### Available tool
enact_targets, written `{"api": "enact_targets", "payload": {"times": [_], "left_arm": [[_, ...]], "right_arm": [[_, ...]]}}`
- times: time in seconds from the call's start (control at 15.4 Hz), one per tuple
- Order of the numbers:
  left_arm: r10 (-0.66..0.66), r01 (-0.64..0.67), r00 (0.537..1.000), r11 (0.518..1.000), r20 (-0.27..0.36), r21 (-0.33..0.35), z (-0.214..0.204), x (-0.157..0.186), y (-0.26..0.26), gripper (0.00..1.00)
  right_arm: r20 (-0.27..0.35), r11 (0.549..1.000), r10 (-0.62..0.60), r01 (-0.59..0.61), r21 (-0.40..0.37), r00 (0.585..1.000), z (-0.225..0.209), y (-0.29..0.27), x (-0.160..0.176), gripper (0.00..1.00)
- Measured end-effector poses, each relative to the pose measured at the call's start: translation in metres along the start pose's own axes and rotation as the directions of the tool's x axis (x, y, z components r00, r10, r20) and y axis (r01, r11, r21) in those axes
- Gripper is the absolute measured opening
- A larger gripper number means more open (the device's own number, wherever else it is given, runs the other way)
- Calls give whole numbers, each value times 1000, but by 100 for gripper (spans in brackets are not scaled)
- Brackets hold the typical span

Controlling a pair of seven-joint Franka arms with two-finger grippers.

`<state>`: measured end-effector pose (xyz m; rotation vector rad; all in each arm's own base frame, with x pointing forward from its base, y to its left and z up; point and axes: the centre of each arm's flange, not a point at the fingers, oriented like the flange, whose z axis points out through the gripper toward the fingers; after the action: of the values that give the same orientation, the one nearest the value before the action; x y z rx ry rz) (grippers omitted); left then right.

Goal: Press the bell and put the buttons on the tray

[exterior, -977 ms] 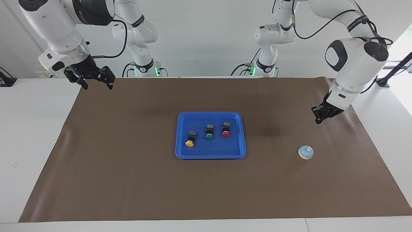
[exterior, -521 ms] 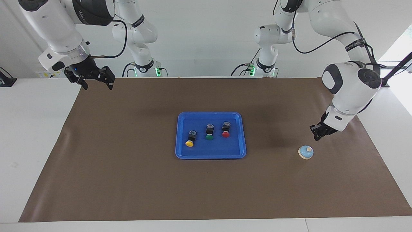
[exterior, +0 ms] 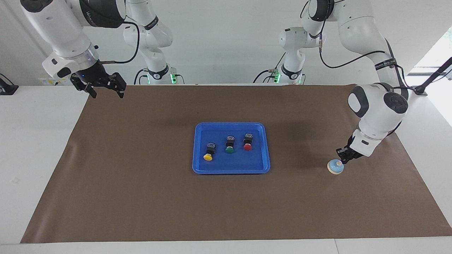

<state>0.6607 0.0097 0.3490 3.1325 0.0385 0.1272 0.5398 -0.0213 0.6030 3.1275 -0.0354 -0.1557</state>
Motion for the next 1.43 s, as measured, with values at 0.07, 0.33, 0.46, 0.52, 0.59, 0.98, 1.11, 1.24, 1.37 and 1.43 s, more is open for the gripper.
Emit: {"api": "enact_targets", "payload": {"times": [0.07,0.33,0.46,0.52,0.59,0.98,1.11,1.24,1.37,1.43], "left_arm": [[-1,1,1000,1000,-4,0,9,-4,-1,1],[-2,2,999,1000,-43,0,10,-7,-1,1],[-2,2,999,1000,-43,0,10,-7,-1,1],[-2,2,999,1000,-41,0,9,-7,-1,1],[-2,2,1000,1000,-30,0,8,-7,-2,1],[-14,14,1000,1000,4,-1,-123,-14,-9,27],[-12,12,1000,1000,-10,-3,-182,-35,-8,48],[-8,8,1000,1000,-14,-5,-228,-59,-6,68],[-3,3,1000,1000,-8,-6,-260,-80,-3,92],[0,0,1000,1000,-1,-6,-270,-88,-2,100]], "right_arm": [[0,1000,0,0,0,1000,0,0,0,100],[0,1000,0,0,0,1000,0,0,0,100],[0,1000,0,0,0,1000,0,0,0,100],[0,1000,0,0,0,1000,0,0,0,100],[0,1000,0,0,0,1000,0,0,0,100],[0,1000,0,0,0,1000,0,0,0,100],[0,1000,0,0,0,1000,0,0,0,100],[0,1000,0,0,0,1000,0,0,0,100],[0,1000,0,0,0,1000,0,0,0,100],[0,1000,0,0,0,1000,0,0,0,100]]}}
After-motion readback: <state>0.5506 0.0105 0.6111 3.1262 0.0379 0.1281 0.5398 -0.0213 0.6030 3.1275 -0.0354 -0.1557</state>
